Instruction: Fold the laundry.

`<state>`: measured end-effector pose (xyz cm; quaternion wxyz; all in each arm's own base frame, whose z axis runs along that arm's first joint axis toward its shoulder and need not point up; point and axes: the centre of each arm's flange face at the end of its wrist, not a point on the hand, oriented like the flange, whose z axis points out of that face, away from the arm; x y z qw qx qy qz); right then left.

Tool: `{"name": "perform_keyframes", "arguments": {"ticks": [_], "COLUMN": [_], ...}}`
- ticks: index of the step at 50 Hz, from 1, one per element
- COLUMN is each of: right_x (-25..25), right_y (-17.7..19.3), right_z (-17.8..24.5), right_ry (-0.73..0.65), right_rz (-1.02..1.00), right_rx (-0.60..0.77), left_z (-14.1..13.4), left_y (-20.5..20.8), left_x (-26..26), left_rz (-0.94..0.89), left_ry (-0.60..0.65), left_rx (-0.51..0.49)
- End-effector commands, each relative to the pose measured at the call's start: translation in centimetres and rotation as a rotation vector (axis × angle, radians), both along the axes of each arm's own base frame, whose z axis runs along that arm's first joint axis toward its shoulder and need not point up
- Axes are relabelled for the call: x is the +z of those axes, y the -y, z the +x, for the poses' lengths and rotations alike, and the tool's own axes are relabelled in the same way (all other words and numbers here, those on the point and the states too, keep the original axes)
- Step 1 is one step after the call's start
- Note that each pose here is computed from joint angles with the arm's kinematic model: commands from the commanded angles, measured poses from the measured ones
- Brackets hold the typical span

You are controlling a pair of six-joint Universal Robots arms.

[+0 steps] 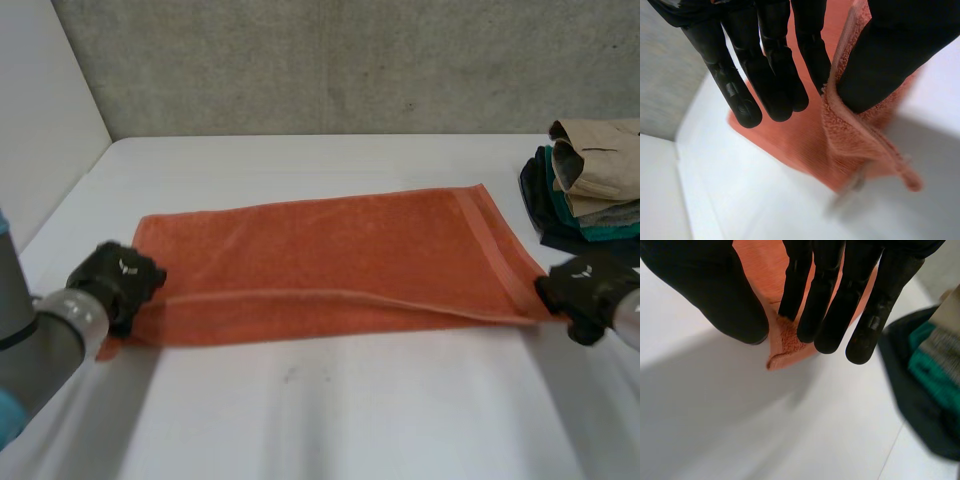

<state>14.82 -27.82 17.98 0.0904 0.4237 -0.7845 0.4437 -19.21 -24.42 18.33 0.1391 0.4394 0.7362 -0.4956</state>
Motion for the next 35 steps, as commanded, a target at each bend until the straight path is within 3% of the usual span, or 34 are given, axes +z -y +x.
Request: {"name": "perform_keyframes", "arguments": {"ticks": [1, 12, 19, 35], "right_x": [2.1, 1.2, 0.1, -2.7], "right_y": [-1.4, 1.7, 1.0, 0.5], "right_z": [-1.9, 0.8, 1.8, 1.8], "right_ry": [-0.031, 0.129, 0.206, 0.108], "right_rz": [0.168, 0.055, 0.056, -0.002], "right_rx": [0.017, 0.011, 0.080, 0.205], "left_z": [1.1, 0.2, -0.1, -0.6], "left_y": [-4.6, -1.3, 1.4, 4.4], "left_x": [-0.5, -0.4, 0.1, -0.7], "left_rz": [0.172, 0.048, -0.034, -0.029], "left_ry": [0.079, 0.041, 0.003, -0.068], "left_rx": [-0.038, -0.055, -0.031, 0.014]}}
